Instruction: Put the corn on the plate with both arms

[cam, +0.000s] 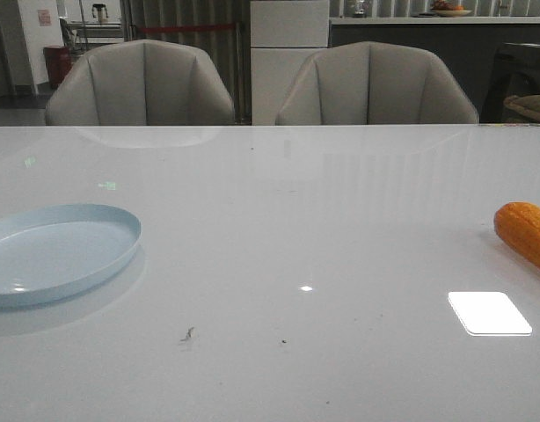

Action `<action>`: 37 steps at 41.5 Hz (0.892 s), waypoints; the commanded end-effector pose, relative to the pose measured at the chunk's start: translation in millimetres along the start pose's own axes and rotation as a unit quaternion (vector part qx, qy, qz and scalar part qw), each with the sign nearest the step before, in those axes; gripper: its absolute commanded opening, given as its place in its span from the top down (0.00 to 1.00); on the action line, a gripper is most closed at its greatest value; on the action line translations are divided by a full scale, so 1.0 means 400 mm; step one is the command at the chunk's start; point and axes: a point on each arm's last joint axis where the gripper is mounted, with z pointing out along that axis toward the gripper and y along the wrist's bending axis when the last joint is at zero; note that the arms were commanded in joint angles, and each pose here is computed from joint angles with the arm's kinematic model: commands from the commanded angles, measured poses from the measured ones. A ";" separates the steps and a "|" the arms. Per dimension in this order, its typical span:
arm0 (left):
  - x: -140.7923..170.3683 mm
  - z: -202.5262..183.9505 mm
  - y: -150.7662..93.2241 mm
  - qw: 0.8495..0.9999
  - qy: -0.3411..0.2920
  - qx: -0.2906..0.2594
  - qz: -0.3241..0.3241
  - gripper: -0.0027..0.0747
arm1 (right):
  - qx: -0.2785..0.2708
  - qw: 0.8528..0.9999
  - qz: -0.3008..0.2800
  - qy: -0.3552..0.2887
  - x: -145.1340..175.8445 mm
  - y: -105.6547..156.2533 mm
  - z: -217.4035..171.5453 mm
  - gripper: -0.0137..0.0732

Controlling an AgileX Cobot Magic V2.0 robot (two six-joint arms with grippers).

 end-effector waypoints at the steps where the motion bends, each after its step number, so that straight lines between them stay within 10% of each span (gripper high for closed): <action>1: 0.011 -0.004 0.003 0.999 -0.031 -0.008 -0.003 0.80 | -0.002 0.998 -0.010 -0.068 -0.044 0.002 -0.008 0.78; 37: 0.009 -0.004 0.003 0.999 -0.036 -0.009 -0.003 0.80 | -0.002 0.997 -0.010 -0.075 -0.047 0.002 -0.009 0.78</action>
